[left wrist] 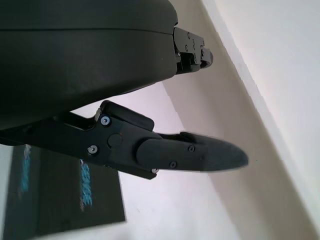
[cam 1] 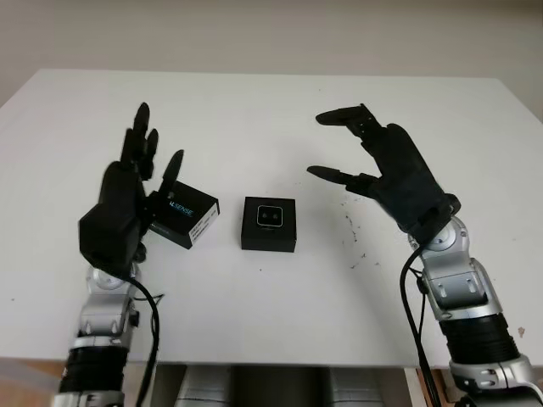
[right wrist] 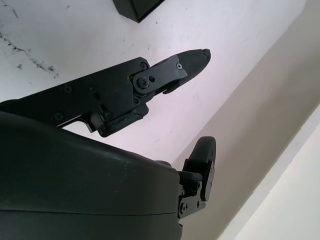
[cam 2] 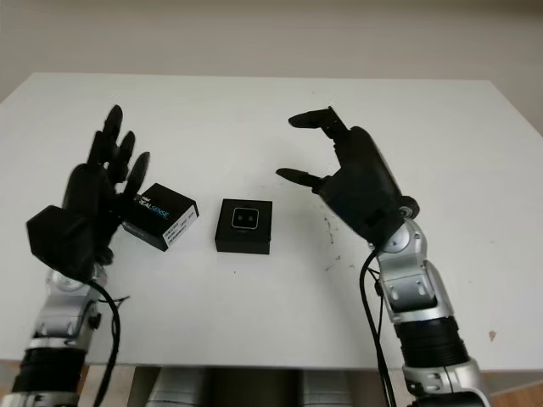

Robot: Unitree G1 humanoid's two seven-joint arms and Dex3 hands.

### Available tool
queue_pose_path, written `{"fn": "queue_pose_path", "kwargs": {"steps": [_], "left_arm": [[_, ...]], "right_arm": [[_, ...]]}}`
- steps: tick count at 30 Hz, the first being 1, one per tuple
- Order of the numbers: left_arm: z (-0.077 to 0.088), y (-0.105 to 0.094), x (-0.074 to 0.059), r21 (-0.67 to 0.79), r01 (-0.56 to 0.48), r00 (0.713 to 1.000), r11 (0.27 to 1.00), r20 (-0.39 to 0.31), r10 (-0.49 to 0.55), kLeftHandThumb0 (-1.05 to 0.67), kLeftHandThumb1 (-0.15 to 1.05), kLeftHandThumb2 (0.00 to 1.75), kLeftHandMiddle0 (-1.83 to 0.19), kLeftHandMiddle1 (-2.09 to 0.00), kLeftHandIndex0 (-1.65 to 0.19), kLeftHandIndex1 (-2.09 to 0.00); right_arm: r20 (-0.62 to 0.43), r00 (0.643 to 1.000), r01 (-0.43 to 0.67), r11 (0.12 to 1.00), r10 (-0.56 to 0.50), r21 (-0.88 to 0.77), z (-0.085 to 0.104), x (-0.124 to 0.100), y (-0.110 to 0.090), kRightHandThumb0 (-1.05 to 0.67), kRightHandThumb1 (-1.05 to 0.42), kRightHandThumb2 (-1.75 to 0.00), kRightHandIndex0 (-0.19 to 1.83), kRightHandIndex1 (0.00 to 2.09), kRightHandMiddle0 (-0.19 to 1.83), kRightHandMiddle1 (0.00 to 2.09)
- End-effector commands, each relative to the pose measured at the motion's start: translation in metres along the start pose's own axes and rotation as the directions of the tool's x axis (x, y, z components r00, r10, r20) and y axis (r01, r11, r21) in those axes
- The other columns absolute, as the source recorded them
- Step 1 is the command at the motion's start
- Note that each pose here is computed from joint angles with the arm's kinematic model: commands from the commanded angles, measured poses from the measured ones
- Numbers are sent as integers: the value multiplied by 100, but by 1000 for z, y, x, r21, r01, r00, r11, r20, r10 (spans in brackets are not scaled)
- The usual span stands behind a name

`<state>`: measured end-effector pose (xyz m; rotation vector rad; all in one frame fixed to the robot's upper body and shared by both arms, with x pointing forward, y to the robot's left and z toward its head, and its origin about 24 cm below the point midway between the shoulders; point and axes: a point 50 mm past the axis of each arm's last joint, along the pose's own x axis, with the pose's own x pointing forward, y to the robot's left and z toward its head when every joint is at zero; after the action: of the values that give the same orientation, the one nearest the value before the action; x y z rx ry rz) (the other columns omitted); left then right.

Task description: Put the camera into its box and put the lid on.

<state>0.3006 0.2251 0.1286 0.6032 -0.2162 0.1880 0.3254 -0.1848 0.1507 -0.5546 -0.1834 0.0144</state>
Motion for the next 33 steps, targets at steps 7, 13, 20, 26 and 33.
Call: {"fn": "queue_pose_path", "kwargs": {"steps": [7, 13, 20, 26, 33], "left_arm": [[15, -10, -14, 458, 83, 995, 885, -81, -51, -87, 105, 11, 16, -2, 12, -4], [12, -25, -17, 483, 135, 988, 865, -132, -80, -86, 104, 7, 19, 0, 16, -4], [5, -41, -19, 488, 185, 981, 853, -145, -130, -85, 104, 6, 19, 0, 16, -5], [0, -48, -18, 465, 206, 977, 861, -146, -155, -86, 104, 6, 19, 0, 13, -6], [-8, -50, -14, 442, 226, 972, 868, -166, -168, -79, 99, 4, 19, -1, 5, -8]], "right_arm": [[2, 996, 92, 984, -94, 153, 7, 6, -20, -46, -97, -6, 20, 5, -12, 117], [-49, 987, 158, 968, -152, 193, 7, 4, -30, -49, -101, -7, 22, 5, -12, 118], [-64, 983, 184, 959, -174, 216, 6, 0, -37, -49, -105, -9, 19, 4, -11, 109], [-79, 980, 196, 955, -182, 223, 6, -2, -35, -46, -105, -10, 18, 3, -12, 106], [-96, 980, 193, 958, -177, 211, 6, -2, -34, -45, -105, -10, 16, 3, -10, 102]]}}
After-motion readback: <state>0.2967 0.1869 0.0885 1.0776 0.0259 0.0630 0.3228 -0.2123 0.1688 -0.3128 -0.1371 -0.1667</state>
